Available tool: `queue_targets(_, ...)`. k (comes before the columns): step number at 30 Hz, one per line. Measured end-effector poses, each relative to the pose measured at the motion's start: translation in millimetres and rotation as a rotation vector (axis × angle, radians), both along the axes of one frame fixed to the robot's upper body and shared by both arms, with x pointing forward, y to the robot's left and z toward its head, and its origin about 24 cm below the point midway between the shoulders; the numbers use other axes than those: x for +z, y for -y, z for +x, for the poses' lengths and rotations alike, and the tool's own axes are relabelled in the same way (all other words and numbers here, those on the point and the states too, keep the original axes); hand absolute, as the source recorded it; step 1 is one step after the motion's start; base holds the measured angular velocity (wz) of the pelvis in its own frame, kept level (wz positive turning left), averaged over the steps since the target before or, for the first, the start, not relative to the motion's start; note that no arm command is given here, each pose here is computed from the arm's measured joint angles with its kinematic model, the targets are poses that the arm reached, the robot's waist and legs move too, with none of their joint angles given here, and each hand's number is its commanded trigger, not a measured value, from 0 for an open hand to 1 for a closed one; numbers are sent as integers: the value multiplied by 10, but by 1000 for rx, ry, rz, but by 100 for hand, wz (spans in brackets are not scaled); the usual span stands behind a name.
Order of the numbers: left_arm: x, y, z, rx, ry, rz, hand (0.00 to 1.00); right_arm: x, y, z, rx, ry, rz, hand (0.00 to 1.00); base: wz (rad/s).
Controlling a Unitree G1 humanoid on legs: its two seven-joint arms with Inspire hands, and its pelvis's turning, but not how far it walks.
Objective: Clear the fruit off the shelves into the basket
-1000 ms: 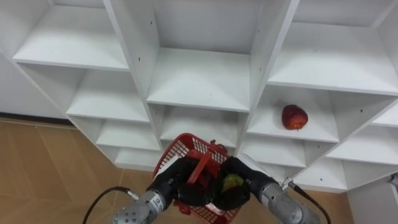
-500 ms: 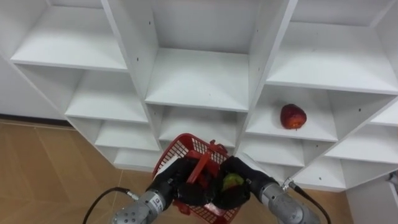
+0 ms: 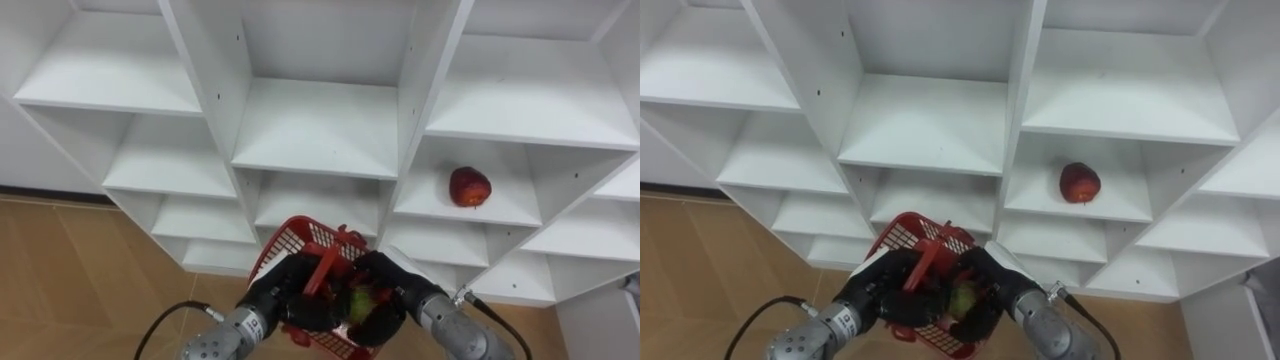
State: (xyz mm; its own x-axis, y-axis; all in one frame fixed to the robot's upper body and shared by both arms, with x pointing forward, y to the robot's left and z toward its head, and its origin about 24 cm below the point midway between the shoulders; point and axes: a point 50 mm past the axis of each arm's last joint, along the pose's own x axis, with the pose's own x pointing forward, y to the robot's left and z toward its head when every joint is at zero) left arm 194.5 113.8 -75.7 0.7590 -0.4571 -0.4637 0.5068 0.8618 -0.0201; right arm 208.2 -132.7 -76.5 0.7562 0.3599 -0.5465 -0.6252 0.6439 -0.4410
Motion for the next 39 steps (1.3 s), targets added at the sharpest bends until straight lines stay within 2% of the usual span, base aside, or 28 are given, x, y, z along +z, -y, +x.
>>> queue_targets(39, -8, -10, 2, 19, 0, 14, 100, 0, -65, -1, -2, -1, 22, 0, 0)
